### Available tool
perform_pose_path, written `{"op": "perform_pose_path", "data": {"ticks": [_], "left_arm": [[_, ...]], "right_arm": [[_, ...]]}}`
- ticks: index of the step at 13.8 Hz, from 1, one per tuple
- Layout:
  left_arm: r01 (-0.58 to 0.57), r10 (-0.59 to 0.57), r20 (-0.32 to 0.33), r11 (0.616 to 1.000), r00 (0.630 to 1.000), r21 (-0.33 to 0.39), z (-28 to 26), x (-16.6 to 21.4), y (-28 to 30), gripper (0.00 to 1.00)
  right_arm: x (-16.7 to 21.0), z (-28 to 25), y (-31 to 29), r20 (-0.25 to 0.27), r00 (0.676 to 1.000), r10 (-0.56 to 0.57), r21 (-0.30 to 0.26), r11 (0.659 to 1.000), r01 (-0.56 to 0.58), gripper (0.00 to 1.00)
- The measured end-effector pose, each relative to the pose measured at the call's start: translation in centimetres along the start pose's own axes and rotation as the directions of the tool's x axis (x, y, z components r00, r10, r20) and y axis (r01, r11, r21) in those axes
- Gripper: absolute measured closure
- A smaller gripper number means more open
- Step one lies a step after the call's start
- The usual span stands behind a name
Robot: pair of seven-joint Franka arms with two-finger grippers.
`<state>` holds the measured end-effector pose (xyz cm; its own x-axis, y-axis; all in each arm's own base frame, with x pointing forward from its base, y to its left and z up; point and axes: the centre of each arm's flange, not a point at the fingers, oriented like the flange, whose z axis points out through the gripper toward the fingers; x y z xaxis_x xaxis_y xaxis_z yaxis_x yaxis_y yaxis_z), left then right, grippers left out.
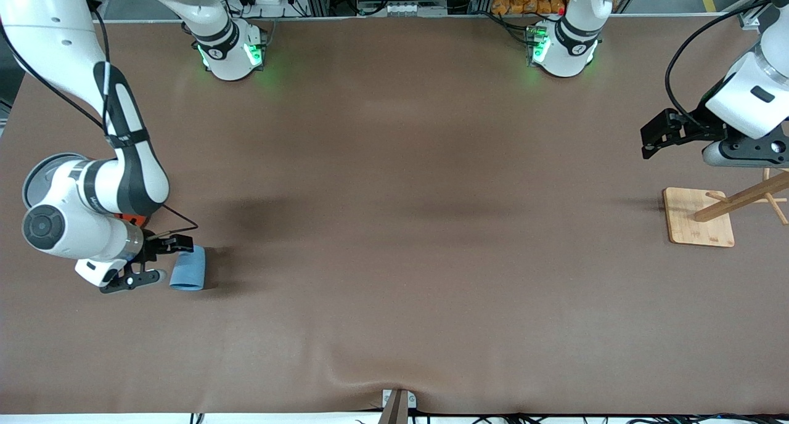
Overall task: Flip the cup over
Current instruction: 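Lower the right gripper onto the blue cup lying on its side and grasp it, then carry the blue cup with the right gripper toward the table center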
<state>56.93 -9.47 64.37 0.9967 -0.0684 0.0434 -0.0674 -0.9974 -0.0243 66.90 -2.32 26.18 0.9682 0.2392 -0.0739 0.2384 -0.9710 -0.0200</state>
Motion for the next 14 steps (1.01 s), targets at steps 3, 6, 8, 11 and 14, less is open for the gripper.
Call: {"op": "perform_pose_path", "data": {"ticks": [3, 6, 8, 11, 14], "left_arm": [[0.0, 0.0, 0.0, 1.0, 1.0, 0.0, 0.0, 0.0, 0.0, 0.0], [0.0, 0.0, 0.0, 1.0, 1.0, 0.0, 0.0, 0.0, 0.0, 0.0], [0.002, -0.002, 0.0, 1.0, 1.0, 0.0, 0.0, 0.0, -0.1, 0.0], [0.01, -0.01, 0.0, 1.0, 1.0, 0.001, 0.0, 0.0, -0.6, 0.0], [0.012, -0.012, 0.0, 1.0, 1.0, 0.001, 0.0, 0.1, -0.7, 0.0]], "right_arm": [[0.9, 1.9, -0.2, -0.045, 0.999, -0.013, -0.018, 1.0, 0.012, 0.0], [1.3, 4.3, -0.6, -0.096, 0.995, -0.024, -0.032, 0.999, 0.021, 0.06], [1.3, 4.9, -0.8, -0.126, 0.991, -0.031, -0.043, 0.999, 0.026, 0.2], [1.5, 5.0, -2.2, -0.138, 0.989, -0.061, -0.049, 0.997, 0.055, 0.2], [3.2, 3.4, -8.9, -0.181, 0.965, -0.188, -0.027, 0.982, 0.187, 0.2]]}}
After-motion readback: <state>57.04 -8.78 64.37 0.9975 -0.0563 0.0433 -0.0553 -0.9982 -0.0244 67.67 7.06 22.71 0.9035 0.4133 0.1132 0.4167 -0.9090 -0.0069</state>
